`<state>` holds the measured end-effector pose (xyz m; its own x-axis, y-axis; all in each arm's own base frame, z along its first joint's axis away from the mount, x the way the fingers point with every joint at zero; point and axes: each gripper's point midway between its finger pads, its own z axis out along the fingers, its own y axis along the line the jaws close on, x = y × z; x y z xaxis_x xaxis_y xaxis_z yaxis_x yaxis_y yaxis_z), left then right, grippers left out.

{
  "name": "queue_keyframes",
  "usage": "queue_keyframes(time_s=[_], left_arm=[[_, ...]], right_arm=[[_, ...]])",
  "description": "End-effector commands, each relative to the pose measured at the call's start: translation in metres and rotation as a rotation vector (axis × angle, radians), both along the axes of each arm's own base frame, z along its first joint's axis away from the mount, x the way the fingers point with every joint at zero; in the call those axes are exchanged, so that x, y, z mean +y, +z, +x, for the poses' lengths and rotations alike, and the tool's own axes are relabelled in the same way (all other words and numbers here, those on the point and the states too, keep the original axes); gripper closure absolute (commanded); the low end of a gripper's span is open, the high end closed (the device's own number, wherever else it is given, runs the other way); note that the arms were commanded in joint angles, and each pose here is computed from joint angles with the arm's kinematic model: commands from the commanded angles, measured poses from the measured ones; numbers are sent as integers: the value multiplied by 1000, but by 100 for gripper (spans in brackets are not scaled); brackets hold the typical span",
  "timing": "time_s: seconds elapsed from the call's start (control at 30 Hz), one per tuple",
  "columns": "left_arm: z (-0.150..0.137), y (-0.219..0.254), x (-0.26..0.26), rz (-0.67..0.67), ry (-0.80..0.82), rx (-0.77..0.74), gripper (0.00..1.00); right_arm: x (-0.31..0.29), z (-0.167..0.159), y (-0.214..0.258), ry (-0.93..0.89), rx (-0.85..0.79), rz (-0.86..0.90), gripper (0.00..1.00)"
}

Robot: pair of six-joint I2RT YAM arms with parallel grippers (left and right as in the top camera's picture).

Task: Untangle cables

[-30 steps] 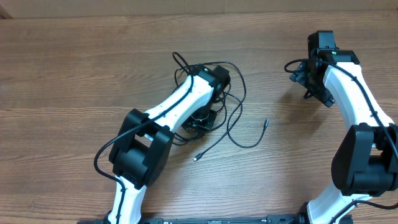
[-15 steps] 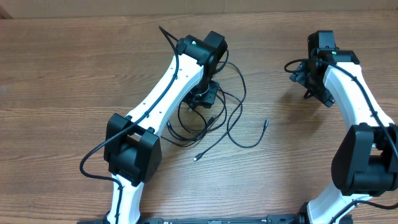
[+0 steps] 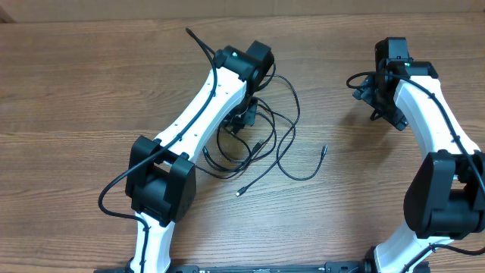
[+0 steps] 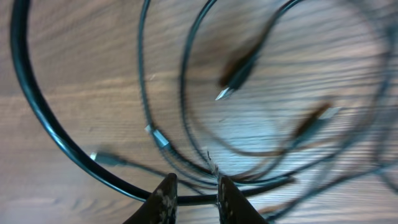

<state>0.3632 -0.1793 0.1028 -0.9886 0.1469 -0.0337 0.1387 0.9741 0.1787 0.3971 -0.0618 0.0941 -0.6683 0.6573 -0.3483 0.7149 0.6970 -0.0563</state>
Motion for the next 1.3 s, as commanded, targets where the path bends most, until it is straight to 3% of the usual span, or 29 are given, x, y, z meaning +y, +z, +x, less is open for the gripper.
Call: queue_keyframes(time_s=[0.0, 0.3, 0.6, 0.87, 1.27], left_arm=[[-7, -14, 28, 125, 77, -12, 77], [-27, -52, 65, 226, 117, 64, 76], [-27, -59, 121, 281, 236, 109, 69], [-33, -67, 123, 121, 349, 196, 51], [-25, -71, 87, -93, 268, 228, 48]], right_arm=[[-2, 1, 3, -9, -13, -8, 0], [-2, 1, 3, -9, -13, -8, 0], [-2, 1, 3, -9, -13, -8, 0], [-2, 1, 3, -9, -13, -8, 0], [-2, 1, 3, -9, -13, -9, 0]])
